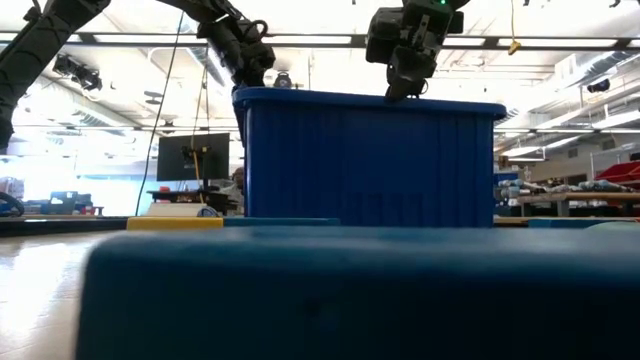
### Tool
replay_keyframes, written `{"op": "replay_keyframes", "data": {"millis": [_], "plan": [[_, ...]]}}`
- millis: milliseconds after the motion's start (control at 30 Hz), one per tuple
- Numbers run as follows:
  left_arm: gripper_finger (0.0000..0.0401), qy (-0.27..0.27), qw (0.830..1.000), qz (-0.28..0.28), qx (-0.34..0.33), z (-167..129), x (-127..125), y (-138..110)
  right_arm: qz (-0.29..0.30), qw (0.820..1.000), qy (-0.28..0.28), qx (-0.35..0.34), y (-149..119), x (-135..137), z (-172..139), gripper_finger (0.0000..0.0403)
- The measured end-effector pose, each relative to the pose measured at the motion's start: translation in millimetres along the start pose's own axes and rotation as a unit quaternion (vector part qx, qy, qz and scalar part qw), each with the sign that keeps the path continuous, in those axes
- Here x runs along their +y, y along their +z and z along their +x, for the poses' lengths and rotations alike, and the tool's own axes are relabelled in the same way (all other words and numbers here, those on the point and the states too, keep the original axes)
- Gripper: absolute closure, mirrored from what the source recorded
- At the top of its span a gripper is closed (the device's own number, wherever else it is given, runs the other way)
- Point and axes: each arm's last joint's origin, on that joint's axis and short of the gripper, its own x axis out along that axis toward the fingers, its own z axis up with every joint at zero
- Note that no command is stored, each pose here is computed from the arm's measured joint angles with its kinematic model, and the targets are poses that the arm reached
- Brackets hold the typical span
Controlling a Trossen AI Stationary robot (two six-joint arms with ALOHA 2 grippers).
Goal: Sort Items/Unsort Items
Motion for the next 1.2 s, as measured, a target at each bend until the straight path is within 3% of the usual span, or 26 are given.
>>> {"op": "replay_keyframes", "data": {"millis": [367, 1200], "plan": [[0.0395, 0.113, 0.993, 0.019, 0.004, 1.4, 7.2, 6.8, -0.003, 1.0, -0.007, -0.002, 0.7, -1.0, -0.2, 0.0403], [0.0395, 0.21, 0.977, 0.033, -0.003, 2.4, 14.1, 14.6, 0.007, 1.0, -0.011, -0.003, -3.4, -10.2, -5.7, 0.0403]]}}
